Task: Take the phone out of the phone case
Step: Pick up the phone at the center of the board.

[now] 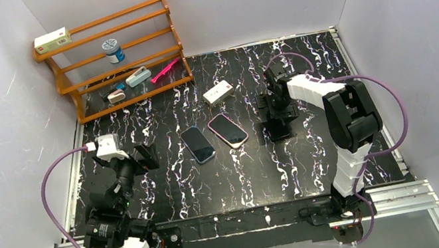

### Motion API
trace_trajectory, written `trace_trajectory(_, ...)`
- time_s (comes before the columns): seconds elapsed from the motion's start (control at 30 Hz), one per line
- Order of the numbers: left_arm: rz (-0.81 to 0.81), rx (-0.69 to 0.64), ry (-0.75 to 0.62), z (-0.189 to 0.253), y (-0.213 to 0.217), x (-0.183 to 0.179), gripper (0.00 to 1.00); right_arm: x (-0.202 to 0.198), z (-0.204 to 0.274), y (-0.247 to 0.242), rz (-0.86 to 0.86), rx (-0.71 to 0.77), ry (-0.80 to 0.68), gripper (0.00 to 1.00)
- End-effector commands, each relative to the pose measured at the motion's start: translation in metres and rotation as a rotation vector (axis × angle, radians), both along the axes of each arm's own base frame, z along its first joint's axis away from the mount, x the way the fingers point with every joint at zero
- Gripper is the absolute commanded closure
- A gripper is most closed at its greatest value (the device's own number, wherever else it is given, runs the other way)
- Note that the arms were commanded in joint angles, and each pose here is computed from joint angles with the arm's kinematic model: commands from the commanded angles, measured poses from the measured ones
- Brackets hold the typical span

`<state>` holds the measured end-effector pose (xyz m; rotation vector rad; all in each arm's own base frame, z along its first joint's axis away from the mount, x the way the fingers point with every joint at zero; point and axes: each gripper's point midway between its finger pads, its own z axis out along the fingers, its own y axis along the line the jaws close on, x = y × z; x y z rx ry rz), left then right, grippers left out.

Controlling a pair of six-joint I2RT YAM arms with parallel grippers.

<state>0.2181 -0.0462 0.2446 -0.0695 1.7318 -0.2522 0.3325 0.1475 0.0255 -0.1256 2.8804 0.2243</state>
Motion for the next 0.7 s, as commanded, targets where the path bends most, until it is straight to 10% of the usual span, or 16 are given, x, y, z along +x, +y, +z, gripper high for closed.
trace_trajectory(0.0,-0.037,0.008,0.003,-0.003,-0.007,0.003,0.02,-0.008,-0.011,-0.011,0.012,-0.081,0.043,0.01)
trace_trajectory(0.43,-0.111,-0.114,0.173,-0.01,-0.037,0.018,0.02,-0.041,-0.04,-0.025,0.025,-0.223,0.133,0.08)
trace_trajectory(0.67,-0.192,-0.257,0.373,-0.041,-0.071,0.023,0.02,-0.048,-0.045,-0.019,0.021,-0.225,0.126,0.27)
